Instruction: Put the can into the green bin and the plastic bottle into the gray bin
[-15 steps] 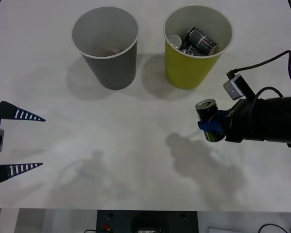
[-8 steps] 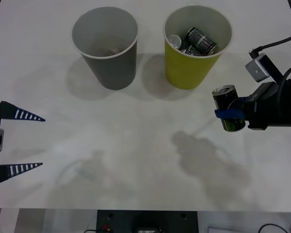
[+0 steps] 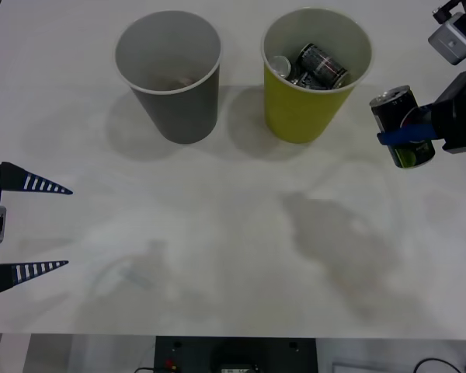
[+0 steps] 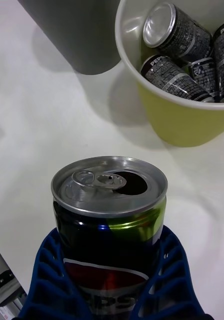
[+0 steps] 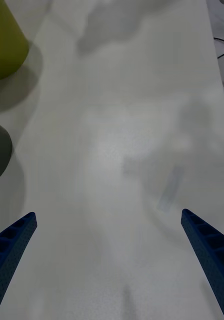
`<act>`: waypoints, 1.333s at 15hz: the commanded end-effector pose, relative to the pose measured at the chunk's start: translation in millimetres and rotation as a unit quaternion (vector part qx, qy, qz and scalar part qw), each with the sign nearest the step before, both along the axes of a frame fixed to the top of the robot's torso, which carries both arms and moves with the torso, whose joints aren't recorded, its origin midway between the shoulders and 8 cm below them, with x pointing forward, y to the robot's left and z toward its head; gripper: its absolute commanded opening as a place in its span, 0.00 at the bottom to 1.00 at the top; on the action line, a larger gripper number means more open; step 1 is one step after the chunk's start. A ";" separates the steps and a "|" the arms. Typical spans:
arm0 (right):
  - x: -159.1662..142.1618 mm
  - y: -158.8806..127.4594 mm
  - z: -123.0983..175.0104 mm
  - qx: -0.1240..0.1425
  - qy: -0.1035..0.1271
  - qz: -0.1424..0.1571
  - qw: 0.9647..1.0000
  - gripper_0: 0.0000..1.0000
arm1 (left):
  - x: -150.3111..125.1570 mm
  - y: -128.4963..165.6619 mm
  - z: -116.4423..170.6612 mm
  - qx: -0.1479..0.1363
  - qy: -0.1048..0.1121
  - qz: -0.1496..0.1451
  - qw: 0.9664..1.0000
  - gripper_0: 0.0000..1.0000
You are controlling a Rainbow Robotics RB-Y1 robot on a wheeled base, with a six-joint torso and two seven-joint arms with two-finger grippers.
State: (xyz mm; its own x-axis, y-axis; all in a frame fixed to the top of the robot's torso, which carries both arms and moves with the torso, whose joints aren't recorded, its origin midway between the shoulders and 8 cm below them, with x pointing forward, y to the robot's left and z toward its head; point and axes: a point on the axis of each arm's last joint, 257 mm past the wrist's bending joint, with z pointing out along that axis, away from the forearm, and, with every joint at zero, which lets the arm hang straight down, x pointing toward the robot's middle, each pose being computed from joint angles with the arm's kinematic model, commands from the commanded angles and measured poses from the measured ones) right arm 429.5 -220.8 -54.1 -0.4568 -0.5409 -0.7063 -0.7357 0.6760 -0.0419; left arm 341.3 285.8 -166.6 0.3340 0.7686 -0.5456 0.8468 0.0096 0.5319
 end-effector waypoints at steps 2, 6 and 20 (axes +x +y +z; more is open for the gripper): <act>26.8 1.9 24.2 -0.019 0.009 0.000 1.000 0.00 | 0.0 0.0 0.0 0.000 0.000 0.000 1.000 1.00; 65.6 13.8 42.9 -0.017 0.016 -0.012 1.000 0.00 | 0.0 0.0 0.0 0.000 0.000 0.000 1.000 1.00; 184.1 73.0 75.8 -0.039 0.003 -0.074 0.997 0.00 | 0.0 0.0 0.0 0.000 0.000 0.000 1.000 1.00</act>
